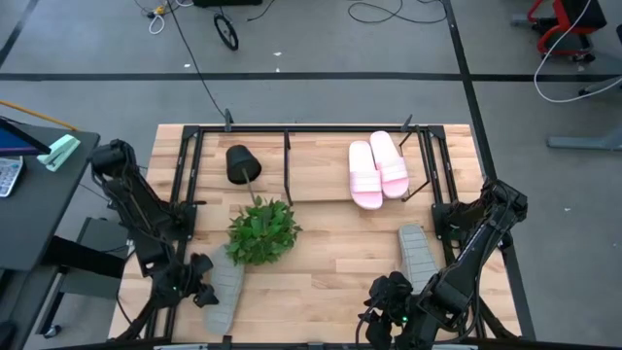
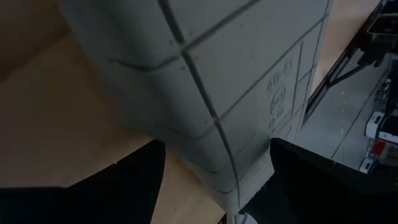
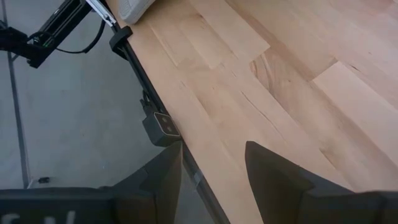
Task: Pick and place slides into the shelf
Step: Put the left gray slide on the shelf
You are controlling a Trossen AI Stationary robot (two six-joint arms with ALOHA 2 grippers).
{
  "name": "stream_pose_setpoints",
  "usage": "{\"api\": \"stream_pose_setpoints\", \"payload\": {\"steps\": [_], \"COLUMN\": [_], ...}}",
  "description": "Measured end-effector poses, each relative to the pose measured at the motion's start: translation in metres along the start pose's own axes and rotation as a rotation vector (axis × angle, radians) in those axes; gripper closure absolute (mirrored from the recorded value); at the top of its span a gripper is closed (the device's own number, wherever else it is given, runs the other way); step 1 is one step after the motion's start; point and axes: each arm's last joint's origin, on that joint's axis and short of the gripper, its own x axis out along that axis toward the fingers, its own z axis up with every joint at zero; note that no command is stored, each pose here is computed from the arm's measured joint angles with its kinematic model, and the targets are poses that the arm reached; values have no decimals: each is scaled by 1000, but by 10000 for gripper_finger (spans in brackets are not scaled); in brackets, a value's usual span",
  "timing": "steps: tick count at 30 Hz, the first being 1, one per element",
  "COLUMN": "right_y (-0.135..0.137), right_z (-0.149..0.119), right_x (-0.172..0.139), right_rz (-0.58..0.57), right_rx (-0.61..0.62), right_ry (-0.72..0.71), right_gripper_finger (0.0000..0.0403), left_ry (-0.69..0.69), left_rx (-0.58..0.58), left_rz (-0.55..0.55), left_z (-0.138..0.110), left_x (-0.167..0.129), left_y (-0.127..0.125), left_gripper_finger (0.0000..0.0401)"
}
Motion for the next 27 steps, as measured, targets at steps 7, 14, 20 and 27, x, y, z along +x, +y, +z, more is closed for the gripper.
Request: {"api": "stream_pose_setpoints", "payload": {"steps": [7, 14, 20, 27], "right_y": [0, 0, 0, 0], "right_z": [0, 0, 0, 0], "right_x": [0, 0, 0, 0], "right_rz": [0, 0, -1, -1], "right_rx": [0, 0, -6, -14], "right_ry": [0, 0, 0, 0], "right_gripper_finger": [222, 231, 245, 249], "left_ry": [-29, -37, 0, 84], "left_rx": [-21, -12, -21, -36], "left_rz": [17, 4, -25, -61], "left_z": [-3, -4, -12, -18], "left_x": [11, 11, 5, -7], "left_y": [3, 3, 4, 1], "left_gripper_finger": [156, 313, 316, 320]}}
